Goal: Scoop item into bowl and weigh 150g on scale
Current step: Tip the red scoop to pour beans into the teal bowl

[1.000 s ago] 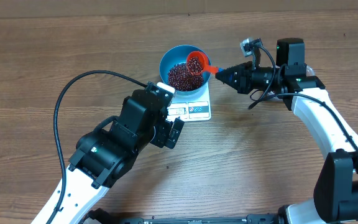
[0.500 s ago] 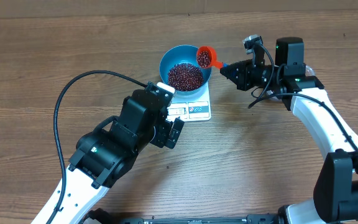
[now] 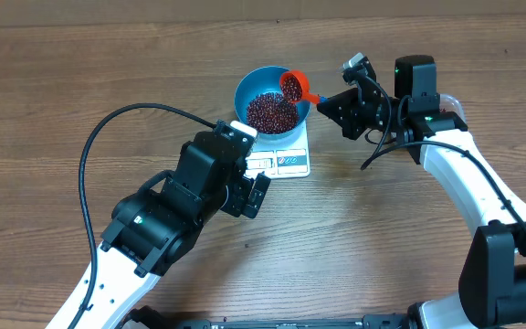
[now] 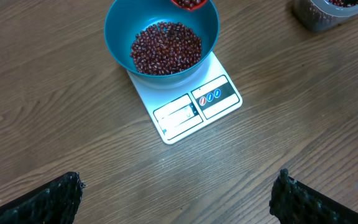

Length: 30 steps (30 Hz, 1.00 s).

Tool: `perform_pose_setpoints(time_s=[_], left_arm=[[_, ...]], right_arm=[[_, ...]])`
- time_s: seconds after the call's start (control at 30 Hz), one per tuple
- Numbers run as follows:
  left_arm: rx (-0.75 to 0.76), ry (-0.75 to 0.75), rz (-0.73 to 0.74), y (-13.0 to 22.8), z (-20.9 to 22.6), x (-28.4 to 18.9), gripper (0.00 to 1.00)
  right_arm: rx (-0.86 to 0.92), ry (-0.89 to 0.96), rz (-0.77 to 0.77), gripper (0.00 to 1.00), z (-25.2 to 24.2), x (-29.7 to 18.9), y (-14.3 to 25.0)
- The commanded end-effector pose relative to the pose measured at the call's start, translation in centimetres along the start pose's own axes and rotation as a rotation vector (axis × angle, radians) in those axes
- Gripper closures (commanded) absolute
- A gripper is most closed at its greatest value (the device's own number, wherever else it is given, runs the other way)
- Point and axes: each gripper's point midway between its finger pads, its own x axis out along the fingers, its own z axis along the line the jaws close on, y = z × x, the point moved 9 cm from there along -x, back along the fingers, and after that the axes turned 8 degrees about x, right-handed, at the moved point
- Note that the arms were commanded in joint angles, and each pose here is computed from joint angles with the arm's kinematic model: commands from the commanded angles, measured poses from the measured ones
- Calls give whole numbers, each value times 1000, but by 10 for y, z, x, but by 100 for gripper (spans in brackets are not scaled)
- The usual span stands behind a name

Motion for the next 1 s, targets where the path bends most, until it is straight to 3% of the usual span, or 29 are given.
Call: perform_pose_setpoints(time_s=[0.0,0.43,0.97], left_arm=[[11,-12,-4,-2,2,0,0],[11,-12,-4,-2,2,0,0],[11,-12,-4,-2,2,0,1]], right_arm=[[-72,-1,6,96,-4,6,3],[-89,-1,-2,96,-14,17,6],[-344,-10,-10,96,-13,17,4]])
